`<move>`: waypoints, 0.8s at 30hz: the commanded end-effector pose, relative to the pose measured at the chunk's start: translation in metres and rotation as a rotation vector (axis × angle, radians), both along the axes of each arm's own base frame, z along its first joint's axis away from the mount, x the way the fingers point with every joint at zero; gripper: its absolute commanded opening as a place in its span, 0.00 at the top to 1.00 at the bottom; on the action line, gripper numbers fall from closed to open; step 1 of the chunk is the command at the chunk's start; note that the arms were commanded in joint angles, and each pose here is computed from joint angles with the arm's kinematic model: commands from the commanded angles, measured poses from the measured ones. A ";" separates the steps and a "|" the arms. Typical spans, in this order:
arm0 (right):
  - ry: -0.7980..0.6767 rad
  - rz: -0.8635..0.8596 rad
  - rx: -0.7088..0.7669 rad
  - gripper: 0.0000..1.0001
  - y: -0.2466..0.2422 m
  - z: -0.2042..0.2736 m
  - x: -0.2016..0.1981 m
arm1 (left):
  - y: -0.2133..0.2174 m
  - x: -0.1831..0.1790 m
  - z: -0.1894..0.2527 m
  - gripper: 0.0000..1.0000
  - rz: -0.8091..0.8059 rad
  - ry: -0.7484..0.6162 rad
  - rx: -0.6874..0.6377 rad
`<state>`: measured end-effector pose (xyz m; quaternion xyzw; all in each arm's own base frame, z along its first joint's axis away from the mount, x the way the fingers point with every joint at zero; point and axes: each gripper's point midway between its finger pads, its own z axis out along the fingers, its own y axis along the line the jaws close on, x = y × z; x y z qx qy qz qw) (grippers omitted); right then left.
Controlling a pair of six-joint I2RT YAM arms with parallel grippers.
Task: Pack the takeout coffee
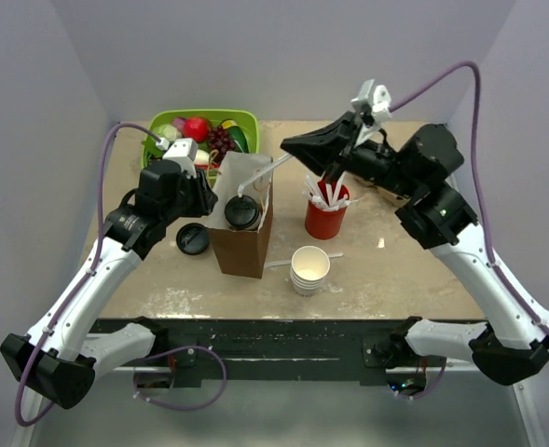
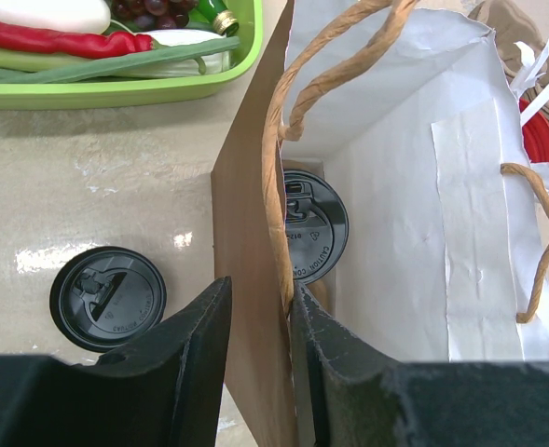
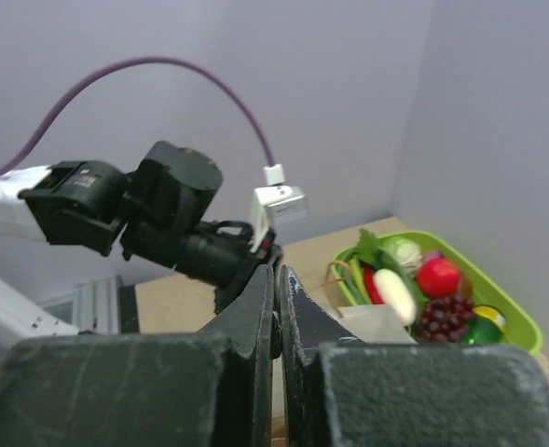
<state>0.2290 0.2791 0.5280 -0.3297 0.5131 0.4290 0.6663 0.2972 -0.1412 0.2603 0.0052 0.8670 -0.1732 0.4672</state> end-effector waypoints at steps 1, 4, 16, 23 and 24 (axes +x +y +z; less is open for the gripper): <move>-0.040 0.066 -0.053 1.00 0.028 0.001 -0.015 | 0.001 0.003 0.015 0.64 0.006 -0.054 -0.019; 0.008 0.141 -0.120 1.00 0.054 -0.017 -0.018 | 0.000 0.002 0.016 0.64 0.001 -0.055 -0.021; 0.123 0.136 -0.462 0.66 0.106 -0.114 -0.016 | 0.000 0.002 0.016 0.64 -0.003 -0.059 -0.019; 0.173 -0.121 -0.345 0.02 0.083 -0.086 0.015 | -0.001 0.001 0.013 0.64 -0.009 -0.054 -0.023; 0.206 -0.161 -0.305 0.02 0.078 -0.080 0.019 | -0.001 0.001 0.015 0.64 -0.007 -0.058 -0.025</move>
